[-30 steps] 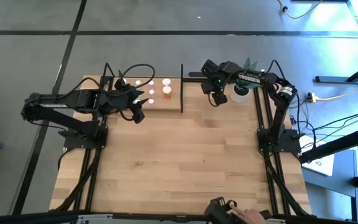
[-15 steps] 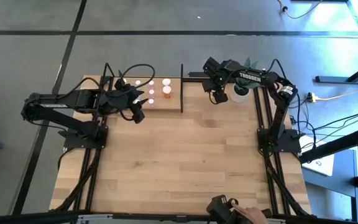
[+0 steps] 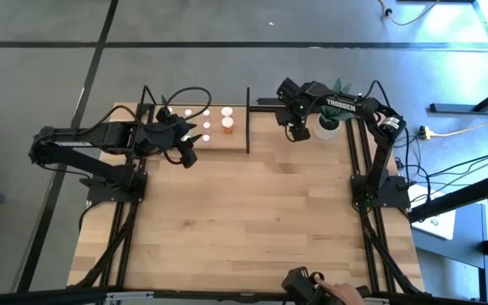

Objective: Pick and place medicine bottles onto shelf by color
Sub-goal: Put the yellow pill bottle on the shelf and align it with the other yellow pill bottles

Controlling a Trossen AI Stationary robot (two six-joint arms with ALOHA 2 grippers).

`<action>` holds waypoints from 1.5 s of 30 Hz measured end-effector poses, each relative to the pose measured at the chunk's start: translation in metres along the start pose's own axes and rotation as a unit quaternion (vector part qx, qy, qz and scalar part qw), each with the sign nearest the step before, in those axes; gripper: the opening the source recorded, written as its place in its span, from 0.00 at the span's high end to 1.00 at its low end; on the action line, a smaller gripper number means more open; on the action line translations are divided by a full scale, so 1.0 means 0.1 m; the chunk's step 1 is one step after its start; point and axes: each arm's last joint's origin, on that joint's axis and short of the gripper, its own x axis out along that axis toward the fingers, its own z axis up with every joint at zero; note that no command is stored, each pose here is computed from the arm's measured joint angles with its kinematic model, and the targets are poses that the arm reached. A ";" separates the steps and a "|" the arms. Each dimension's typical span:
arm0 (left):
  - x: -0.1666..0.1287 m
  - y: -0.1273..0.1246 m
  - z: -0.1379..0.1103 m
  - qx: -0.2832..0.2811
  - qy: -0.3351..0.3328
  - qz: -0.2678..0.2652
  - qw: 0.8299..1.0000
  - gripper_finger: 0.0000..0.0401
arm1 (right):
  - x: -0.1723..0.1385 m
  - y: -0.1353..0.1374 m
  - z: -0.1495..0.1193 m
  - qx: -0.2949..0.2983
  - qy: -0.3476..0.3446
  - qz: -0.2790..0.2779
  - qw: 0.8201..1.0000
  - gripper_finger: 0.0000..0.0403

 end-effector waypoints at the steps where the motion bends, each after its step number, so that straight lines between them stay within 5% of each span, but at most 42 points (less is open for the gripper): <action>1: 0.00 0.00 0.00 0.000 0.000 0.000 1.000 0.62 | 0.00 0.00 0.00 0.000 -0.002 0.001 1.000 0.51; 45: 0.00 0.00 0.00 0.000 -0.001 0.001 1.000 0.62 | 0.19 0.08 -0.10 0.000 0.031 -0.007 0.999 0.51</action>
